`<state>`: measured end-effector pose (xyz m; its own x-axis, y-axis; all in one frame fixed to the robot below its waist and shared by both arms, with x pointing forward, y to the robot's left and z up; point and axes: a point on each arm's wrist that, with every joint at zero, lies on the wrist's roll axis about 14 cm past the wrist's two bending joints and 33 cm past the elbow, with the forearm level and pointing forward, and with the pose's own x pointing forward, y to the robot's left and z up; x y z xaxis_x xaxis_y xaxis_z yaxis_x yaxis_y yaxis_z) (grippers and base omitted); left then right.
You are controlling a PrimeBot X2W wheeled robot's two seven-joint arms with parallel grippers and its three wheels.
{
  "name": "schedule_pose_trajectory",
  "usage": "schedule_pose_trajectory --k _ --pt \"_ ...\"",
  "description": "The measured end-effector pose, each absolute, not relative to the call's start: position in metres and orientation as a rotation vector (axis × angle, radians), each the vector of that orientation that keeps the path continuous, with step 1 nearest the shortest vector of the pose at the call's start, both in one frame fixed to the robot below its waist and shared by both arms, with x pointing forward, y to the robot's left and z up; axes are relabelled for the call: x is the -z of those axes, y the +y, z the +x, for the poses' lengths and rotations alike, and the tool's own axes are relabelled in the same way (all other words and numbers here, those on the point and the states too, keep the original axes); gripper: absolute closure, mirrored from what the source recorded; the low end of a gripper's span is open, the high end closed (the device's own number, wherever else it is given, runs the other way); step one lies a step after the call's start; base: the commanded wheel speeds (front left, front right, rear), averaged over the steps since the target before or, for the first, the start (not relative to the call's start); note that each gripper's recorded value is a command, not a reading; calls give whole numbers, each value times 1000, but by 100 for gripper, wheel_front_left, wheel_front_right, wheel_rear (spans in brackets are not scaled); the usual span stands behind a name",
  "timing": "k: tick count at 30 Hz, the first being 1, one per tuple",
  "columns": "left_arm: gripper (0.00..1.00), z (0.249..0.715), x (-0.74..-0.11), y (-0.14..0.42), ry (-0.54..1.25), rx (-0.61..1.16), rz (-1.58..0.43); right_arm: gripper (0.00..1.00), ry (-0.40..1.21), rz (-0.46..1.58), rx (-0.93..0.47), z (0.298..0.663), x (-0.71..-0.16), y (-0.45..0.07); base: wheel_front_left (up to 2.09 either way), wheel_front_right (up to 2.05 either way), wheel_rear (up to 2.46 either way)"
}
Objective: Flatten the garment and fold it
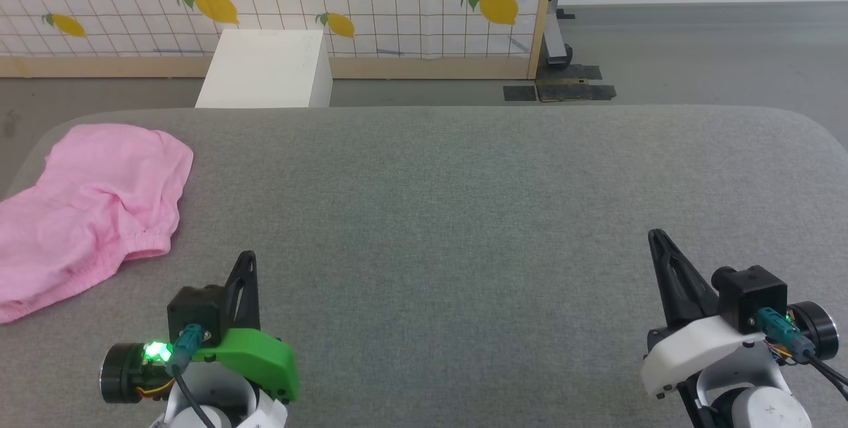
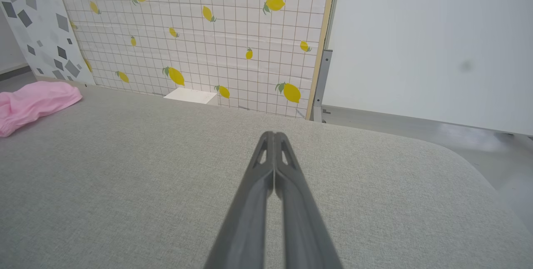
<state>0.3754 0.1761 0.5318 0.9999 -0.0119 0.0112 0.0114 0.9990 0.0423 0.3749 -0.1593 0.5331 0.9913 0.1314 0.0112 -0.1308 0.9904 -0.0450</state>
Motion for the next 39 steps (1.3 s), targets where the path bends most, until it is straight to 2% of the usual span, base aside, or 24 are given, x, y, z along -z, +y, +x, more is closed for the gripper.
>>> schedule_pose_trajectory --k 39 --pt "100 375 -532 176 -11 12 42 100 -14 -44 -132 375 -533 -159 0 0 0"
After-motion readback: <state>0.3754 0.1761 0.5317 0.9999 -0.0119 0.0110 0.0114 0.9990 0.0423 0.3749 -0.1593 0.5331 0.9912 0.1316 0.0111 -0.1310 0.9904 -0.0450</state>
